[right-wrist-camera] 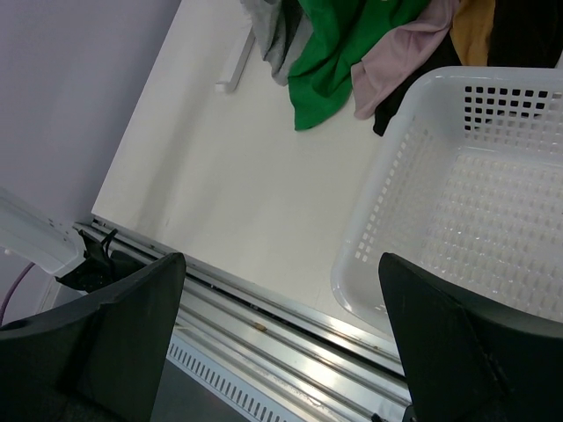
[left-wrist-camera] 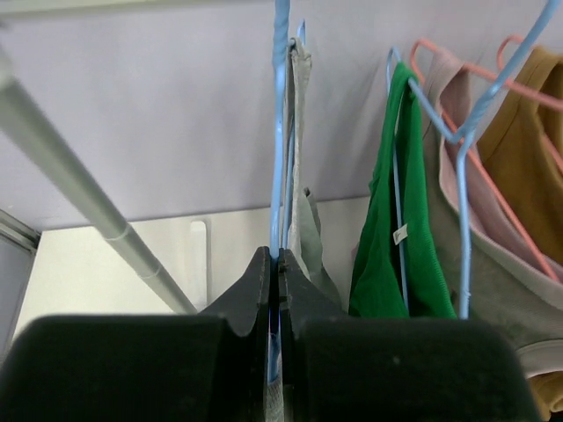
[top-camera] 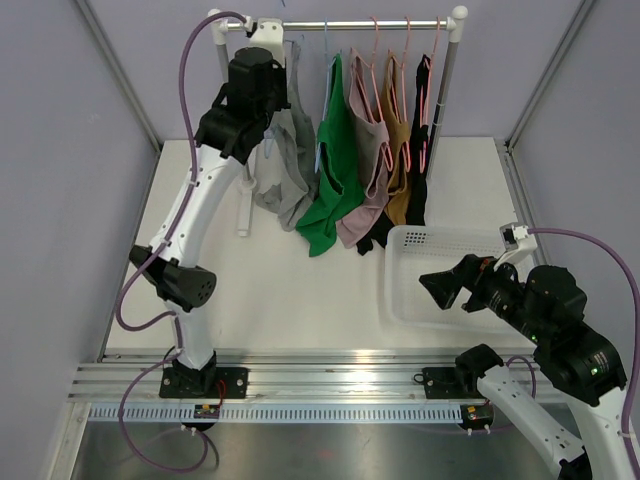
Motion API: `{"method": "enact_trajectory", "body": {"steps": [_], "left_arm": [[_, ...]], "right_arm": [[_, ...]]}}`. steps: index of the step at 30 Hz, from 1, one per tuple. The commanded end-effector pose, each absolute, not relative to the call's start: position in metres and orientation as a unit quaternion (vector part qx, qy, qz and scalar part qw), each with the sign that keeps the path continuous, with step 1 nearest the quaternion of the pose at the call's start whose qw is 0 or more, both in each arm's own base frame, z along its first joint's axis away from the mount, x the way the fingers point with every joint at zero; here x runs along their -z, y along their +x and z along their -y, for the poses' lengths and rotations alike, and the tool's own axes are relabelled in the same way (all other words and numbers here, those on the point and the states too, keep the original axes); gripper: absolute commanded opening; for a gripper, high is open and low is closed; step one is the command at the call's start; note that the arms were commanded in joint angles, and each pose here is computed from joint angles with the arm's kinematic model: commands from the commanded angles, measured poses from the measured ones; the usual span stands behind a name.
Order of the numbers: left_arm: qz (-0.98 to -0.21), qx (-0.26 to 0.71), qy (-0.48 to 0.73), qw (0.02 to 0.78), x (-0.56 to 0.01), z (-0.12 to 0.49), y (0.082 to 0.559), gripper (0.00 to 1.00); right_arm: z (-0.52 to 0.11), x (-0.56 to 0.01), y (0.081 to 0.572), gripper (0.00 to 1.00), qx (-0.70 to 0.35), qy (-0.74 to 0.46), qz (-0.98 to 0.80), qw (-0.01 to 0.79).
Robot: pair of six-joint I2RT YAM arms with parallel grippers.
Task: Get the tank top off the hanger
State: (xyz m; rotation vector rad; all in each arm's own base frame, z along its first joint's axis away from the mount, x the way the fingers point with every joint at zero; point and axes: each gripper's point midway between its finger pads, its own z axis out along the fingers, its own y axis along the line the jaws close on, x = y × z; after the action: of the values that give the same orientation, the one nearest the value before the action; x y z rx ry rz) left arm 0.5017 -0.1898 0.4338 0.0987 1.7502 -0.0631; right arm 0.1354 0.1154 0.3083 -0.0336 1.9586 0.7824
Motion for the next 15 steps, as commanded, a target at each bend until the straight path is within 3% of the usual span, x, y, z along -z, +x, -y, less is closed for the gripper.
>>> {"method": "enact_trajectory", "body": {"steps": [1,7,15], "left_arm": [[-0.681,0.063,-0.007,0.729,-0.539,0.161,0.458,0.0],[-0.714,0.064,-0.003,0.698,-0.521,0.154,0.438,0.0],[-0.738,0.119,0.005,0.665,-0.485,0.122,0.331,0.0]], "right_arm": [[-0.126,-0.328,0.135,0.99,-0.355,-0.029,-0.786,0.505],[-0.129,-0.33,0.137,0.99,-0.36,-0.033,-0.784,0.505],[-0.148,-0.349,0.142,1.0,-0.392,-0.069,-0.768,0.502]]}}
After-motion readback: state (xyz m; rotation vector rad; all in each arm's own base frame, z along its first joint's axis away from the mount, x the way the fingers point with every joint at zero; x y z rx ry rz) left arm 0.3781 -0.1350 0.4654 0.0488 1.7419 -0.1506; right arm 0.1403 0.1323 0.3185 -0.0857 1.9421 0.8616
